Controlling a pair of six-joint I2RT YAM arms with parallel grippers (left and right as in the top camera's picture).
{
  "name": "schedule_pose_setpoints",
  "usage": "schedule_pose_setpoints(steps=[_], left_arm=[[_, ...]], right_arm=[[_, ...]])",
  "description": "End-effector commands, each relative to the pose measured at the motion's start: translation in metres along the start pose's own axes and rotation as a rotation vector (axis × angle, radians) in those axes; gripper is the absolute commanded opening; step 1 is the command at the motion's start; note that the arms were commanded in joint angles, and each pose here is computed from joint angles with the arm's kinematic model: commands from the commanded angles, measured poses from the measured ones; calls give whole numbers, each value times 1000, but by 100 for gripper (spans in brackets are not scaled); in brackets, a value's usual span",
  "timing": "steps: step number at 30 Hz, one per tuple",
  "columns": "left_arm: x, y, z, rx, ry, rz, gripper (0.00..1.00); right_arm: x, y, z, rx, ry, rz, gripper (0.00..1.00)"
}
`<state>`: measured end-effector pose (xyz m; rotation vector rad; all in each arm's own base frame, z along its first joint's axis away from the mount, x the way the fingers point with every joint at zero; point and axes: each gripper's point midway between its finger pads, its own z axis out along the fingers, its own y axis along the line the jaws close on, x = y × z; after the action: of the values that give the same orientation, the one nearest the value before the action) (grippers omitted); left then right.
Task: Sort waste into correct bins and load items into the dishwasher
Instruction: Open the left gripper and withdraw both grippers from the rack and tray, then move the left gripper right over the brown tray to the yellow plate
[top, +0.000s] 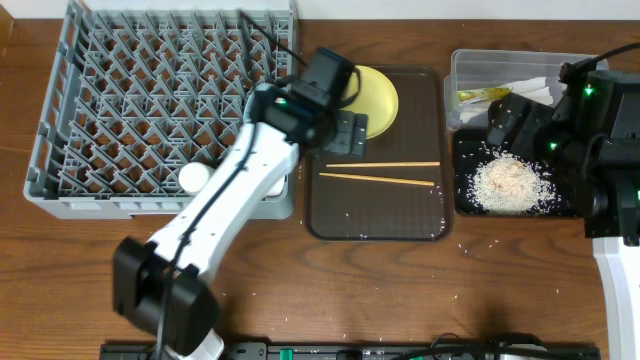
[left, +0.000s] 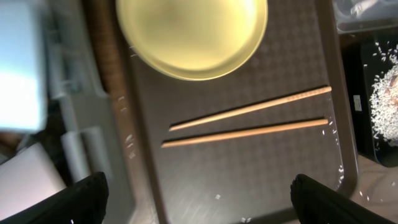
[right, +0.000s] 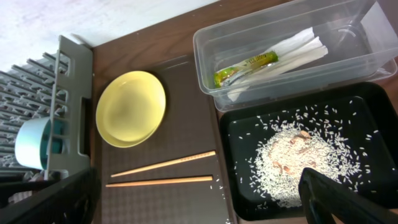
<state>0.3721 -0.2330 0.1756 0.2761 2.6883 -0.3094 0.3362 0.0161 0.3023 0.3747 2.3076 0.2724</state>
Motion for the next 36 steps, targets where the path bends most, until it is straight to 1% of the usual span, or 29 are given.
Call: schedule_pose_setpoints(steps=[1, 6, 10, 16, 20, 23, 25, 27, 32, 36], left_arm=[[4, -15, 15, 12, 11, 28, 95], [-1, -32, 26, 35, -19, 55, 95], [-11, -36, 39, 28, -59, 61, 94], [-22, -38, 73, 28, -87, 57, 94], [-34, -42, 96, 41, -133, 55, 92], [-42, -36, 111, -2, -171, 53, 92], [-45, -33, 120, -22, -184, 84, 92], [-44, -30, 130, -40, -184, 104, 92], [-37, -22, 150, -69, -163, 102, 92], [-38, -18, 164, -93, -175, 91, 91]], right_arm=[[-4, -4, -2, 20, -9, 20, 99], [0, -5, -2, 24, 5, 22, 99], [0, -5, -2, 24, 5, 21, 99], [2, -6, -2, 27, 12, 22, 99], [2, -6, -2, 27, 12, 22, 99], [2, -6, -2, 27, 12, 22, 99], [2, -6, -2, 27, 12, 22, 99], [2, -6, -2, 27, 12, 22, 99], [2, -6, -2, 27, 12, 22, 99], [2, -6, -2, 27, 12, 22, 99]])
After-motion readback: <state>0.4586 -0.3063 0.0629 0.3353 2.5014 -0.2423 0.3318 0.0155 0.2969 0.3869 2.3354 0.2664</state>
